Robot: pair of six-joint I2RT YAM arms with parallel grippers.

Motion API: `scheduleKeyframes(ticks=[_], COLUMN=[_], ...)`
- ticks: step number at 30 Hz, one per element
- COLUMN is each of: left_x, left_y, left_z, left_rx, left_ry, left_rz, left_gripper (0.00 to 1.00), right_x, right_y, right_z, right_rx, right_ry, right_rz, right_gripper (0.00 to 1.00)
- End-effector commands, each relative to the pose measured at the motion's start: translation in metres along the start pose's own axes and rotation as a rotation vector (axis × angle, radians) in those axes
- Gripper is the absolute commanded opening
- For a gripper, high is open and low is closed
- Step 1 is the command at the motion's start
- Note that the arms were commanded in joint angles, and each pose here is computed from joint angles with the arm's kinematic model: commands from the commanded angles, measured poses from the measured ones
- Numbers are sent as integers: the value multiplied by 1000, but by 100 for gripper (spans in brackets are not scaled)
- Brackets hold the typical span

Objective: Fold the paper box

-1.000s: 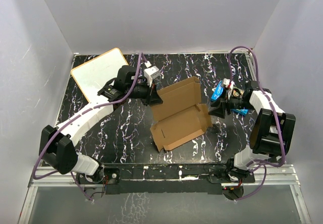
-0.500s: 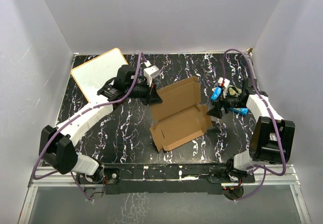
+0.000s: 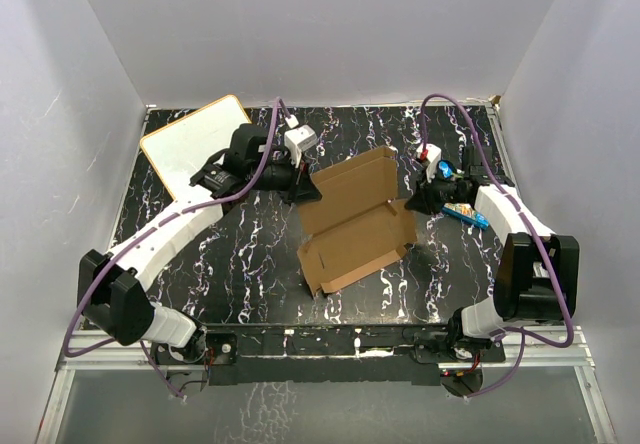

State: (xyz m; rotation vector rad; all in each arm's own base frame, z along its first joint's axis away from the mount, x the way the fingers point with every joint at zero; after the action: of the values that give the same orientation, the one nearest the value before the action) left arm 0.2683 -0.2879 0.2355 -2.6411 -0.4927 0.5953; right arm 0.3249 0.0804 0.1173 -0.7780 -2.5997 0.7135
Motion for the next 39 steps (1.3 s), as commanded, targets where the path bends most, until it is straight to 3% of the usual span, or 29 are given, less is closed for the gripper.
scheduleKeyframes(ticks=[1, 11, 19, 29, 39], left_x=[-12, 22, 31, 24, 25], left_y=[-17, -37, -27, -26, -28], left_z=[-33, -62, -51, -22, -23], left_rx=[-60, 18, -37, -73, -91], left_ry=[84, 310, 449, 435, 394], left_rz=[1, -201, -200, -167, -197], left_gripper=[0, 0, 0, 0, 0], right_x=[-9, -26, -34, -9, 4], right_y=[3, 6, 31, 37, 34], right_z=[-25, -121, -121, -79, -74], right_rx=[-75, -427, -605, -588, -547], right_ry=[-38, -199, -265, -249, -235], right_rz=[22, 60, 177, 135, 66], right_gripper=[8, 8, 8, 8, 9])
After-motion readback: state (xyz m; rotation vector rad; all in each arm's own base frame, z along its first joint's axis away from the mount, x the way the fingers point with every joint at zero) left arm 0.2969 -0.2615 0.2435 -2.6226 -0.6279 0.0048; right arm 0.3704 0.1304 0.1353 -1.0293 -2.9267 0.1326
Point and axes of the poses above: each gripper's point midway between its finger pads, its own y axis out along the fingers, its own x axis along the line the jaws close on, z = x × y, the point moved 1 cm from there along -y, back along the fingers, and after that the axes turned 1 degree about y, right-handed, at the moved point
